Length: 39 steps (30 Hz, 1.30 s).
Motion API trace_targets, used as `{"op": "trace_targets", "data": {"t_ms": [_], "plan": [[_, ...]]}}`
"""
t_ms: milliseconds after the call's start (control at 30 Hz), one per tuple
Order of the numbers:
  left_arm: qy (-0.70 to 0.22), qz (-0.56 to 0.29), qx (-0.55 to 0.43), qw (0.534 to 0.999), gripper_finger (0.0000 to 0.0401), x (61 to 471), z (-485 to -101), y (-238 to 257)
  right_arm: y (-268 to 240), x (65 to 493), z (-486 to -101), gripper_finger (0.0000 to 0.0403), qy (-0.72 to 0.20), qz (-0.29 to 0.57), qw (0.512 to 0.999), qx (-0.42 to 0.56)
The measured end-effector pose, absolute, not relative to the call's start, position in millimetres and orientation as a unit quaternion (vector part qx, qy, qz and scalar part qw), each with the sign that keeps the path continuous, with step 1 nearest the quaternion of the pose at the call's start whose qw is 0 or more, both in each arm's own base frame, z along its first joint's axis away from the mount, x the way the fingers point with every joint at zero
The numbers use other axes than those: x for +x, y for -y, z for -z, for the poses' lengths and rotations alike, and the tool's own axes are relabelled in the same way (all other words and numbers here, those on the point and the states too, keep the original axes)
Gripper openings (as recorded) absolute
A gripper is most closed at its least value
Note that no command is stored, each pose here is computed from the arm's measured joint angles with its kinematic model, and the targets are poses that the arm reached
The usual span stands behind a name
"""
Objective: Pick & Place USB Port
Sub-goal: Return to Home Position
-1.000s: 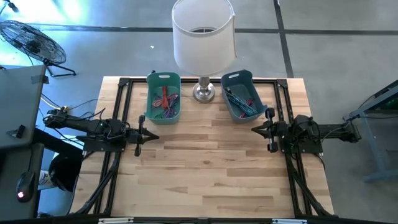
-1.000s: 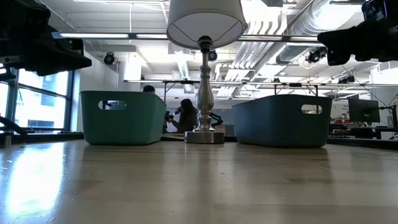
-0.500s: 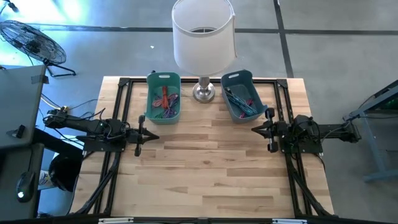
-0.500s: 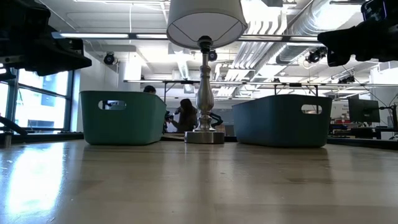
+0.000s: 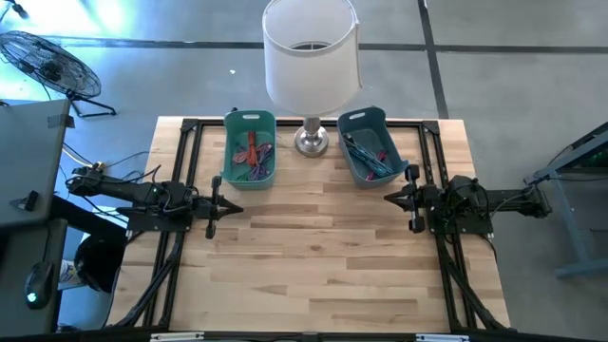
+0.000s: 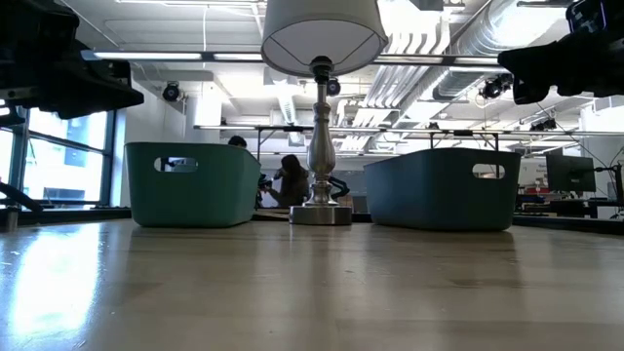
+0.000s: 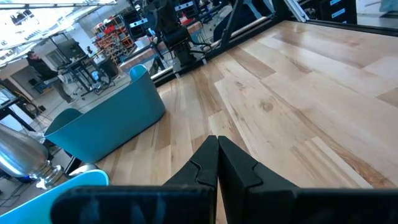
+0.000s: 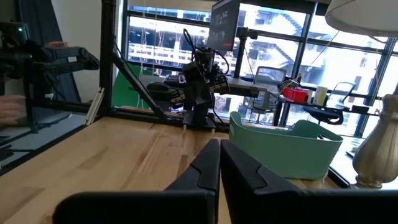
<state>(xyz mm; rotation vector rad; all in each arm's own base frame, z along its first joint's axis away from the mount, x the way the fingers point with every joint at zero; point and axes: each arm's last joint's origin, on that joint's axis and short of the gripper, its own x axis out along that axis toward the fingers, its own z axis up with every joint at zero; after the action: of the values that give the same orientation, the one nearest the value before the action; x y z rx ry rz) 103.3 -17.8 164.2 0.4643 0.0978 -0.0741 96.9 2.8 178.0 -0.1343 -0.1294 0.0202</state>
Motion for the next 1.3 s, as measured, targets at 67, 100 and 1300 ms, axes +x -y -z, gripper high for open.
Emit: {"op": "trace_targets", "data": {"t_ms": [67, 100, 1300], "plan": [[-0.048, 0.037, 0.24, 0.969, 0.0001, 103, -164, 18, -3, 97, -178, 0.0005, 0.065, -0.01, 0.996, -0.066], [-0.048, 0.037, 0.252, 0.966, 0.0001, 103, -164, 18, -3, 97, -178, 0.0005, 0.065, -0.01, 0.996, -0.066], [-0.01, -0.069, 0.114, 0.991, 0.0001, 94, -177, -1, -3, 98, -177, 0.0003, 0.06, -0.01, 0.996, -0.067]]}}
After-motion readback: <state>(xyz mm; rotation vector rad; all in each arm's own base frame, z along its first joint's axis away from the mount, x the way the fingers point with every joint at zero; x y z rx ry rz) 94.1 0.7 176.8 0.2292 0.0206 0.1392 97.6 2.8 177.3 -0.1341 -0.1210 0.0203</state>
